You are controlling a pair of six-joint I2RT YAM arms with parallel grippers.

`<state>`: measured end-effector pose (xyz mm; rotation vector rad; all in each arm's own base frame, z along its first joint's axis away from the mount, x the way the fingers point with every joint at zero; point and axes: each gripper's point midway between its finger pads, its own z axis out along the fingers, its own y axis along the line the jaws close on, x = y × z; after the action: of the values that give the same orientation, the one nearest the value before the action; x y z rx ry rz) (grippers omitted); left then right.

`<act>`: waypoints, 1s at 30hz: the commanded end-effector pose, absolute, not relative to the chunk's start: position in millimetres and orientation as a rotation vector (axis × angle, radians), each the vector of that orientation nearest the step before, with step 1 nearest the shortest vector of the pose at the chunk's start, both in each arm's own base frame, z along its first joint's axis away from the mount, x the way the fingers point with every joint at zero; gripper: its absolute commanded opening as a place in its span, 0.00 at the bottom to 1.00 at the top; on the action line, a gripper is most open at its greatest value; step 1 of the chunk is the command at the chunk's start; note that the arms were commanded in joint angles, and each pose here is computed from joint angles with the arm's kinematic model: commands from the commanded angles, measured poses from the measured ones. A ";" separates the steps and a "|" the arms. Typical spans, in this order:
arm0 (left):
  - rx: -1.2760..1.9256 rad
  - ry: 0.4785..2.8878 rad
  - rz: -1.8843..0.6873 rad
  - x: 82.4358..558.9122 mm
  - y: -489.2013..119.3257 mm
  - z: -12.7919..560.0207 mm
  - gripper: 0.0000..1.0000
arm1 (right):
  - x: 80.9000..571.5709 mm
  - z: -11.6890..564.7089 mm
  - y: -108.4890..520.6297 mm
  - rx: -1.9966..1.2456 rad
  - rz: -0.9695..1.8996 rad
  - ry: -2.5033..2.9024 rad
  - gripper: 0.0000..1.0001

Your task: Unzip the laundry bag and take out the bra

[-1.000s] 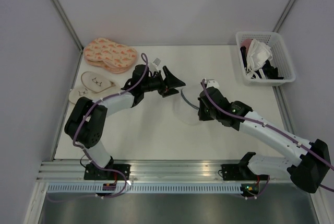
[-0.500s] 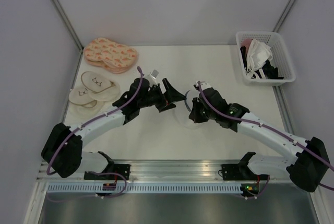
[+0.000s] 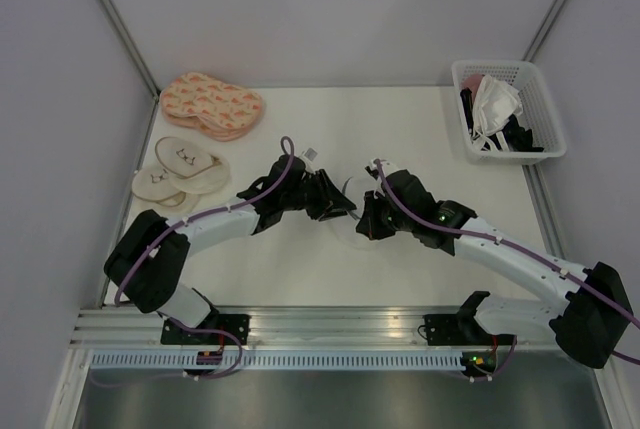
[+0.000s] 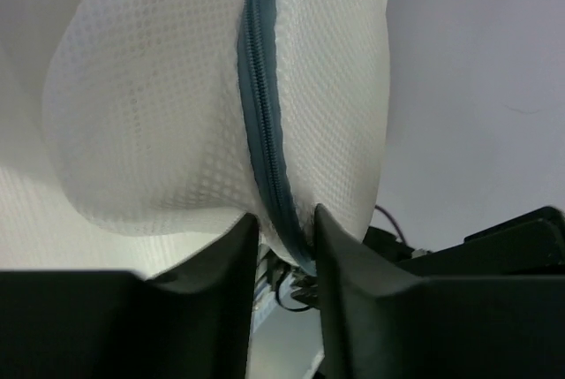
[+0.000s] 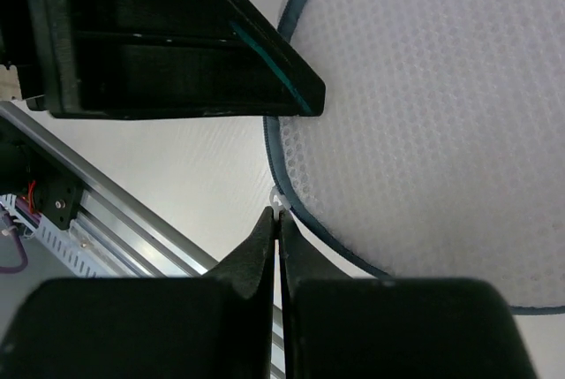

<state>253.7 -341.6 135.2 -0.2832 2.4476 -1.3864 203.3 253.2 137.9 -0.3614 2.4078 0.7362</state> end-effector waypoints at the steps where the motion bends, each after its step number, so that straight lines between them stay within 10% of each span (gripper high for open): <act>1: -0.258 2.369 -1.440 263.4 -352.8 154.9 0.22 | 202.3 145.8 260.5 -0.403 0.781 2.365 0.00; 3: -0.268 2.374 -1.429 263.2 -351.2 152.0 0.02 | 201.6 143.7 258.5 -0.403 0.762 2.378 0.00; 30: 0.001 2.356 -1.377 325.0 -297.9 147.3 0.02 | 239.8 113.5 173.1 -0.138 0.057 2.457 0.00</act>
<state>305.5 -299.1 134.8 -0.1760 2.4218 -1.3847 232.5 189.2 100.6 -0.1768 2.4969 0.1620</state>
